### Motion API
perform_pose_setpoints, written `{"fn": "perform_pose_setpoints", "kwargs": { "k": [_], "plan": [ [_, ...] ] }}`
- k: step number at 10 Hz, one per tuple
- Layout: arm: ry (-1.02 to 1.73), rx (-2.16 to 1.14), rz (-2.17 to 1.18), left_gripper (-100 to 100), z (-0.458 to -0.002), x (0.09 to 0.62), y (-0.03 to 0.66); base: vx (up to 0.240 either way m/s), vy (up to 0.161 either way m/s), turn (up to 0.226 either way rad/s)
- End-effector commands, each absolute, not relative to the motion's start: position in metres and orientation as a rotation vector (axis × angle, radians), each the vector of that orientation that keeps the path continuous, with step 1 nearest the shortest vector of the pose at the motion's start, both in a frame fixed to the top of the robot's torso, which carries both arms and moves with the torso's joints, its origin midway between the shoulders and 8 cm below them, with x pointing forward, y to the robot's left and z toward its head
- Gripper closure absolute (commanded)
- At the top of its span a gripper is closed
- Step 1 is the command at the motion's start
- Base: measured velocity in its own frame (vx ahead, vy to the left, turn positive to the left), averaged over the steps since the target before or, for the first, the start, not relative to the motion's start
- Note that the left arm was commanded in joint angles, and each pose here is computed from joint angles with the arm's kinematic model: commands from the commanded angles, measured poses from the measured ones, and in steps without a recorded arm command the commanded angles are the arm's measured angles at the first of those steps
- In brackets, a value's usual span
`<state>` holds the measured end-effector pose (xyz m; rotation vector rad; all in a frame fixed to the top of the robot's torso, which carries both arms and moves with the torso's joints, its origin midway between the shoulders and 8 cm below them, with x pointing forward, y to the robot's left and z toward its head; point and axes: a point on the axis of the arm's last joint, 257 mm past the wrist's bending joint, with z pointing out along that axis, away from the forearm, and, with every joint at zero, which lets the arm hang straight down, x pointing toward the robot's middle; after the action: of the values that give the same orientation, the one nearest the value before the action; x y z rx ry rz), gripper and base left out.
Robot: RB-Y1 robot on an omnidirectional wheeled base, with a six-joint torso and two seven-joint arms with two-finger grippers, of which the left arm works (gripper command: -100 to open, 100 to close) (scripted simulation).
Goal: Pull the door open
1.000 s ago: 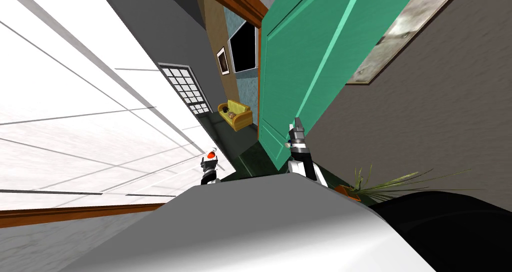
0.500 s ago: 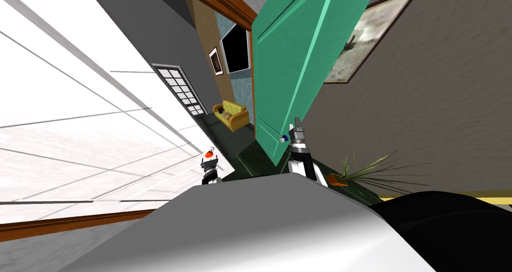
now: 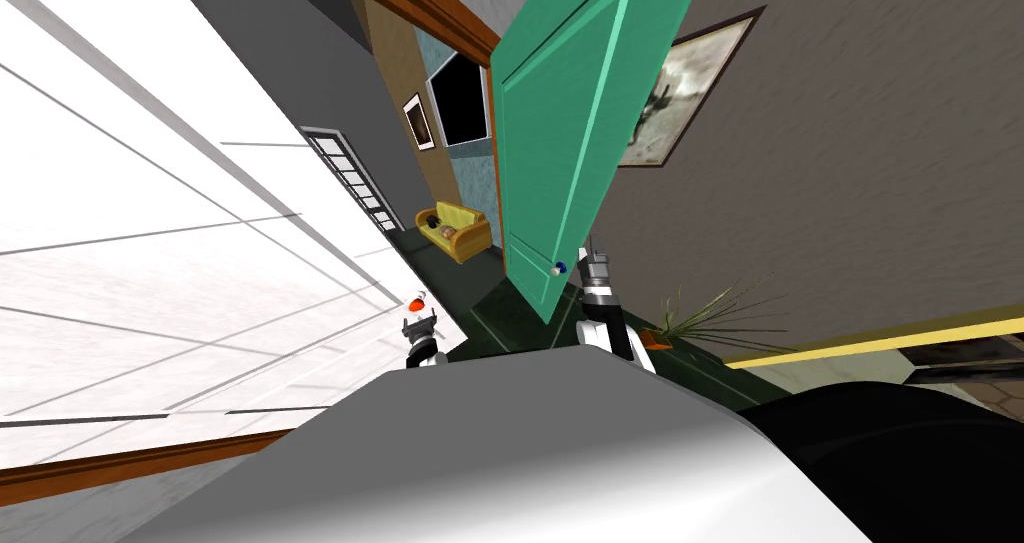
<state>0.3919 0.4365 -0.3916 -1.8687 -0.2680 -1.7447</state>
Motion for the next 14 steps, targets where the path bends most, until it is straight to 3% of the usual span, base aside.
{"fn": "perform_pose_setpoints", "kwargs": {
  "k": [1,8,14],
  "plan": [
    [-0.35,-1.874,-1.781,-100,-0.391,0.391,0.435,-0.122,0.015,-0.129],
    [-0.559,-1.875,-1.863,-100,-0.392,0.388,0.43,-0.107,0.019,-0.101],
    [-0.581,-1.864,-1.856,-100,-0.395,0.354,0.488,0.151,-0.005,-0.027]
  ]
}}
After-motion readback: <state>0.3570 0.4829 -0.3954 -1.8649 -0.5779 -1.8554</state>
